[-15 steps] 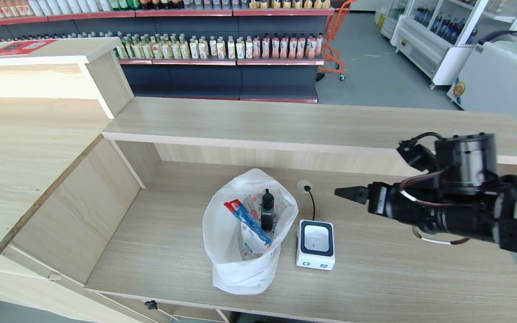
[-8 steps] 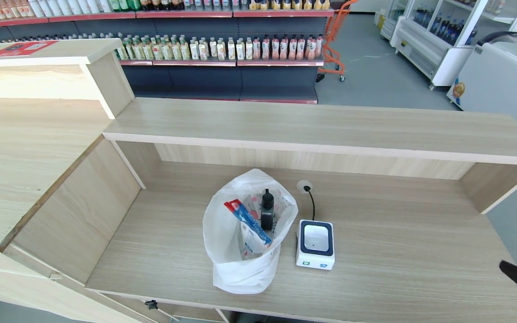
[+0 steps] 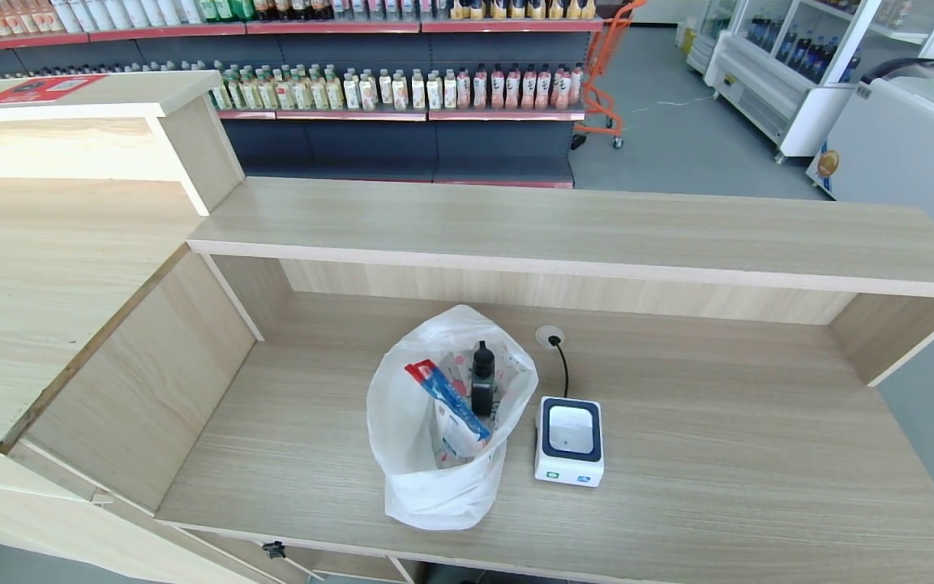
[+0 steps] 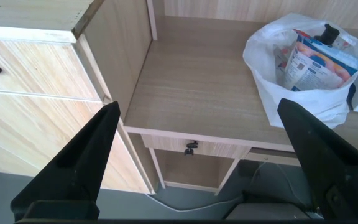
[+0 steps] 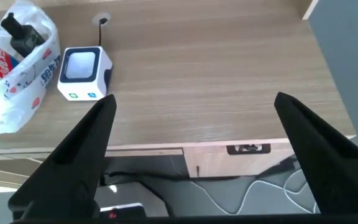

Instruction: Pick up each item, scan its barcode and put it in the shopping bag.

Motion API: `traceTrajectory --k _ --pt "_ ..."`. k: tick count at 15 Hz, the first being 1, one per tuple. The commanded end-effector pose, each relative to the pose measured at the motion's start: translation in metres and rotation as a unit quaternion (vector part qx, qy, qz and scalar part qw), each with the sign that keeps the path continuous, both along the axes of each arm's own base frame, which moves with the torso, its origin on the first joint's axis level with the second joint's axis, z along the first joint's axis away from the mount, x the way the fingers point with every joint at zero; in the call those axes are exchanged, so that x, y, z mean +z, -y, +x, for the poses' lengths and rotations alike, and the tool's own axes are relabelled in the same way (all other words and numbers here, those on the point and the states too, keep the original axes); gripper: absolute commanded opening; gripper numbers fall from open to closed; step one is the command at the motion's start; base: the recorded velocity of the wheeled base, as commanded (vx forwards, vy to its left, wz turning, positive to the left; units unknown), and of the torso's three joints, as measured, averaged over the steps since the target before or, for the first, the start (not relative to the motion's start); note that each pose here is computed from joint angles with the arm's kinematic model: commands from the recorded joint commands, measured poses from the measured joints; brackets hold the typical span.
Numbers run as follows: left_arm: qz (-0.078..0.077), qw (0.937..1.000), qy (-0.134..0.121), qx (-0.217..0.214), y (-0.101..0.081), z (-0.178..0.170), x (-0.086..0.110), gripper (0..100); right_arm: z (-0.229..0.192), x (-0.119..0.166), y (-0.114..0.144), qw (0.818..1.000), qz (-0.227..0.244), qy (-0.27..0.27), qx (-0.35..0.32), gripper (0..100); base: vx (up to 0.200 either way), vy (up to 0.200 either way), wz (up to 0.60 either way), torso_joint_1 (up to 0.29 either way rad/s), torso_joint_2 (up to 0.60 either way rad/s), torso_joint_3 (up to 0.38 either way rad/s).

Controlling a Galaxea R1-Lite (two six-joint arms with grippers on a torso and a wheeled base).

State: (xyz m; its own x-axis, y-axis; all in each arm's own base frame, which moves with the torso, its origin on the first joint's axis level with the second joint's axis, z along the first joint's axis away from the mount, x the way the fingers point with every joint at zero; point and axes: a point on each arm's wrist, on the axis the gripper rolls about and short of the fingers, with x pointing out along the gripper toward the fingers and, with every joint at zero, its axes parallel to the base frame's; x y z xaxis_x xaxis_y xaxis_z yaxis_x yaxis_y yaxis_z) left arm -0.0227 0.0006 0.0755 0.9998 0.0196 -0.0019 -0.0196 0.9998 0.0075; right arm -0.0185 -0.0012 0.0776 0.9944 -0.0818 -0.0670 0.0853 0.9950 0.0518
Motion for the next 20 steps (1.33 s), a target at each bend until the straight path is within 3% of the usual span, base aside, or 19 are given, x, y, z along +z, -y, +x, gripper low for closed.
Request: traceTrajectory --k 1,2,12,17,20 --pt "0.000 1.0000 0.000 0.000 0.0000 0.0000 0.0000 100 -0.0046 -0.0026 0.0002 1.000 0.003 0.029 0.008 100 0.000 0.000 0.00 0.000 0.00 0.000" --pt "0.000 1.0000 0.000 0.000 0.0000 0.0000 0.0000 100 -0.0046 -0.0026 0.0003 0.999 0.011 0.030 0.007 0 0.000 0.000 0.00 0.000 0.00 0.000" --pt "-0.001 1.0000 0.000 0.000 0.0000 0.0000 0.0000 100 -0.0046 -0.0026 0.0003 0.999 0.011 0.030 0.007 0 0.000 0.000 0.00 0.000 0.00 0.000" --pt "0.002 1.0000 0.000 -0.001 0.0000 0.0000 0.0000 100 -0.0046 -0.0026 0.0003 0.999 0.011 0.030 0.007 0 0.000 -0.200 0.00 0.004 0.00 0.001" --pt "-0.001 1.0000 0.000 0.000 0.0000 0.0000 0.0000 100 -0.0046 -0.0026 0.0003 0.999 0.011 0.030 0.007 0 0.000 0.000 0.00 0.000 0.00 0.000"
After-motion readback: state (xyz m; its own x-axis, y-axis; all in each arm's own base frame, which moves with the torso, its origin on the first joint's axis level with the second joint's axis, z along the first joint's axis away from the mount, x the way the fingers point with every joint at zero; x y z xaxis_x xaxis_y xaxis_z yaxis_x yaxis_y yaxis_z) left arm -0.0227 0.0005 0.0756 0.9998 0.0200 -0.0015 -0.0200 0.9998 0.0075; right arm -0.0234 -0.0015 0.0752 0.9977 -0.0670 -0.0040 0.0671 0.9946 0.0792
